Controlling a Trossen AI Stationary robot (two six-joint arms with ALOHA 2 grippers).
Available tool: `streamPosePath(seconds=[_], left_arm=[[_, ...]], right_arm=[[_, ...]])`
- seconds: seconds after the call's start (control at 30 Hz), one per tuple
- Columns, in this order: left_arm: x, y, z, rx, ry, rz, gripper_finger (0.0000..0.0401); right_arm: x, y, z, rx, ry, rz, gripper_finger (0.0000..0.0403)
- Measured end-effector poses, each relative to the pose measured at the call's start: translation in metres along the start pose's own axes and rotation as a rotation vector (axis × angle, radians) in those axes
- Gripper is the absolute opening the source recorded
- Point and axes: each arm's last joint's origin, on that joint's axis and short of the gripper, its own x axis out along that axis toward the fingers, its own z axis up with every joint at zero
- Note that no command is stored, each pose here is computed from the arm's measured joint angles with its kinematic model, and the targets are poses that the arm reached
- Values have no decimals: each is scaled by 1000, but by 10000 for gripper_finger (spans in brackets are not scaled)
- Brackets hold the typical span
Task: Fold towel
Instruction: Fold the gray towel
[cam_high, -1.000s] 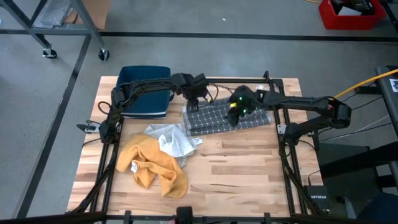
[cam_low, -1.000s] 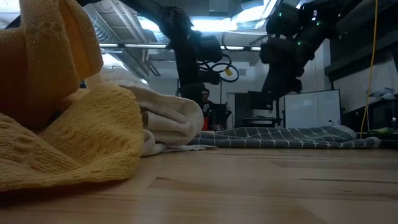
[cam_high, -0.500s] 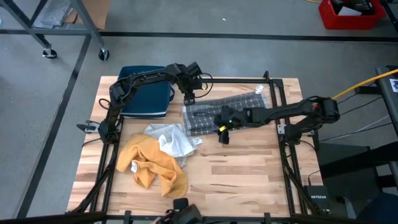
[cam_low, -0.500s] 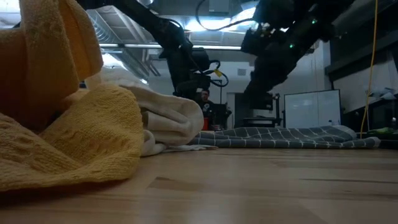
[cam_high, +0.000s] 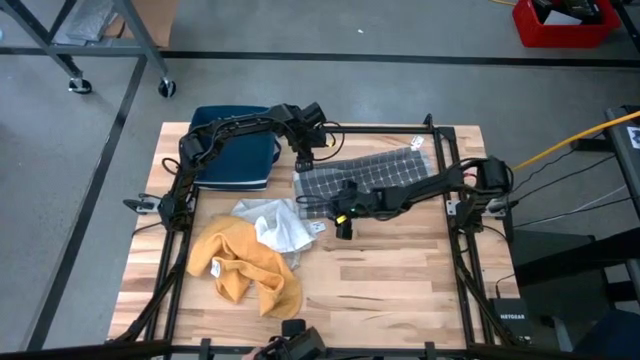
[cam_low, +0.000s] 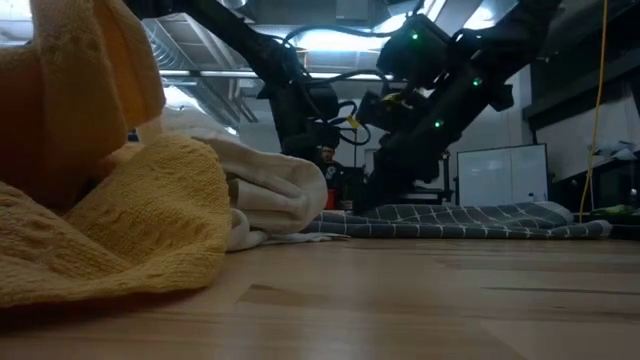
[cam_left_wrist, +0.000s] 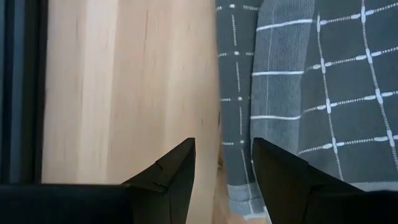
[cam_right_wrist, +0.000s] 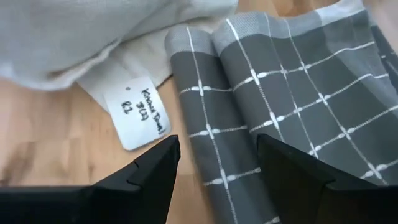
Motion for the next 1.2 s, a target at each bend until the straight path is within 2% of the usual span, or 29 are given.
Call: streamPosePath(seconds=[0.2, 0.43, 0.73, 1.0, 1.2], left_arm=[[0, 0, 0, 1, -2, 1, 153], [0, 0, 0, 1, -2, 1, 153], [0, 0, 0, 0, -2, 1, 153], [0, 0, 0, 0, -1, 1, 153], [0, 0, 0, 0, 0, 0, 153]], right_arm=[[13, 5, 3, -65, 14, -2, 222], [25, 12, 6, -146, 35, -62, 222], [27, 16, 2, -257, 81, -283, 222], [30, 18, 0, -257, 84, -213, 222], [33, 19, -2, -203, 77, -182, 221]])
